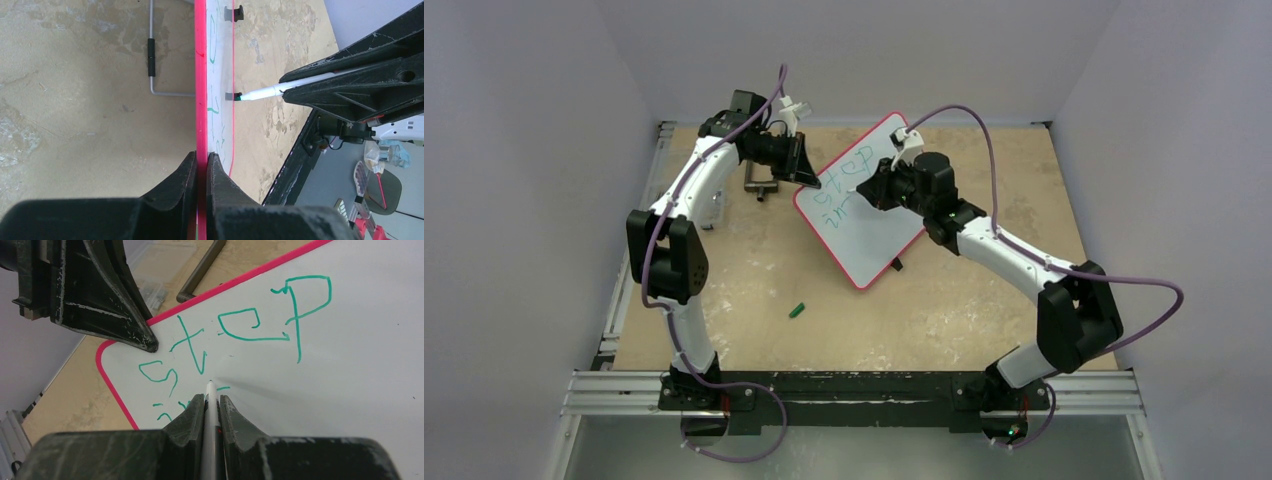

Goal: Write a sentence on the whiteboard

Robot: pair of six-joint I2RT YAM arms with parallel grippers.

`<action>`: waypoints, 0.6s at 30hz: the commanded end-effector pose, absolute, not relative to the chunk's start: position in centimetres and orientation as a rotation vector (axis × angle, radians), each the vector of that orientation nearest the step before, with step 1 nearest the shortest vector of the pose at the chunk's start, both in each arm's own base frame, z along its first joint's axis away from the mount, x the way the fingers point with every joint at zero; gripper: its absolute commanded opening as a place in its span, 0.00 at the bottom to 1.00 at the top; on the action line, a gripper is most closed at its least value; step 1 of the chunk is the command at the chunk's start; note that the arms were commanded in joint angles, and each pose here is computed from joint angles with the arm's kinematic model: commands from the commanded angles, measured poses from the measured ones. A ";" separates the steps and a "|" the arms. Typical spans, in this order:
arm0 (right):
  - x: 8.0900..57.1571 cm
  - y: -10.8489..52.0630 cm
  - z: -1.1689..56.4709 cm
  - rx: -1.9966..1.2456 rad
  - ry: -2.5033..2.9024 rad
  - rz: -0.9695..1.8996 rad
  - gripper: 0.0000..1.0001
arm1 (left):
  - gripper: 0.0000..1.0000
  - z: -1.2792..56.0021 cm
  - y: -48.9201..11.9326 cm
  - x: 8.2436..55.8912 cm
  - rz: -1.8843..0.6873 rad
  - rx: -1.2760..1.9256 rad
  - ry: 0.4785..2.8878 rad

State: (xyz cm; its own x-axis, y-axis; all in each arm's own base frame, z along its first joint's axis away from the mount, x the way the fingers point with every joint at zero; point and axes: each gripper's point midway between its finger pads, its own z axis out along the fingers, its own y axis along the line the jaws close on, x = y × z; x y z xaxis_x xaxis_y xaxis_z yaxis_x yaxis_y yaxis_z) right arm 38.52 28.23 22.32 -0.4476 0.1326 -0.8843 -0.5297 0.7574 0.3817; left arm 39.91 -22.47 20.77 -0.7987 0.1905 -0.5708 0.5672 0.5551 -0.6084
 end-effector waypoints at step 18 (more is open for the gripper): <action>39.1 29.5 22.2 -0.315 1.895 0.827 0.00 | 0.00 21.6 -23.1 38.9 -1.096 0.726 2.294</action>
